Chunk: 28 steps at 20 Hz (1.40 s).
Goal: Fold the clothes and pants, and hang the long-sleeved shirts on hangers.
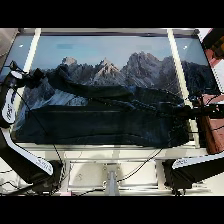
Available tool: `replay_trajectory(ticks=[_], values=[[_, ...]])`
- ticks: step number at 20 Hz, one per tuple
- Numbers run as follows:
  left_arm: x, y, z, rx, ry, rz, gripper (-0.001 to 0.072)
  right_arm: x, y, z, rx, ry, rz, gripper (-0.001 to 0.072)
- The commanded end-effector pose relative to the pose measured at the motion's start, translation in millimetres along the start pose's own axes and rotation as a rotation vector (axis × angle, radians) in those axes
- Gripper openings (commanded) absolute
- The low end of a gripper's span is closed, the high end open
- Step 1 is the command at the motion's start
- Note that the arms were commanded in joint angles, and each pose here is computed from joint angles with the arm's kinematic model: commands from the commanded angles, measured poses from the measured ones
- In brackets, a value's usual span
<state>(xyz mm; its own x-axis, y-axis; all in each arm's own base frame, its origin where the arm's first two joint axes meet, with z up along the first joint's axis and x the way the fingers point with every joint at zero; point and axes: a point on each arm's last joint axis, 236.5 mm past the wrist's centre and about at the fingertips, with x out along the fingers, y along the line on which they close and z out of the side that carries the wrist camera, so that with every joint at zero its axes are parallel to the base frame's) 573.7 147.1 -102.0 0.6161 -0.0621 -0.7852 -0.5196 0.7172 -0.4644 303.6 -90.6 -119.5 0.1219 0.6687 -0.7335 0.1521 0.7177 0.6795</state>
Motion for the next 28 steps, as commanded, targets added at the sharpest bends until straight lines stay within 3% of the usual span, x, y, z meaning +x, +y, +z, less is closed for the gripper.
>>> replay_trajectory(ticks=[1,9,10,11,14,15,16,20,22,26,28], values=[[10.5,-3.6,-15.1,0.036,0.044,-0.015,0.0473,0.1,-0.2,0.5,0.004,-0.001,-0.002,0.0051],[15.9,-28.5,-37.3,0.127,0.103,-0.091,0.0470,0.1,-0.2,0.6,0.021,-0.002,-0.002,0.0051],[16.0,-28.4,-36.2,0.127,0.099,-0.091,0.0403,0.1,-0.2,0.6,0.021,-0.002,-0.002,0.0051],[16.2,-28.5,-31.9,0.127,0.081,-0.090,0.0263,0.1,-0.2,0.6,0.021,-0.002,-0.002,0.0051],[17.2,-29.4,-18.0,0.131,0.020,-0.087,0.0219,0.1,0.0,0.6,0.023,-0.002,-0.001,0.0051],[17.1,-31.7,-14.9,0.121,0.006,-0.093,0.0065,0.1,0.5,1.2,0.024,-0.004,0.001,0.0052],[16.3,-35.3,-12.8,0.119,-0.004,-0.103,0.0029,0.0,2.7,3.1,0.031,-0.012,0.011,0.0051],[-16.2,-75.0,14.3,0.104,-0.088,-0.206,0.0029,-8.0,37.7,31.3,0.047,-0.131,0.147,0.0051],[-53.4,-92.4,39.9,0.191,-0.171,-0.227,0.0028,-18.0,48.2,43.4,0.036,-0.180,0.167,0.0051],[-139.6,-113.4,86.4,0.211,-0.318,-0.263,0.0026,-35.3,64.3,57.4,0.044,-0.253,0.178,0.0051],[-164.6,-106.3,87.7,0.262,-0.312,-0.216,0.0025,-40.9,67.5,59.7,0.058,-0.270,0.168,0.0051]])
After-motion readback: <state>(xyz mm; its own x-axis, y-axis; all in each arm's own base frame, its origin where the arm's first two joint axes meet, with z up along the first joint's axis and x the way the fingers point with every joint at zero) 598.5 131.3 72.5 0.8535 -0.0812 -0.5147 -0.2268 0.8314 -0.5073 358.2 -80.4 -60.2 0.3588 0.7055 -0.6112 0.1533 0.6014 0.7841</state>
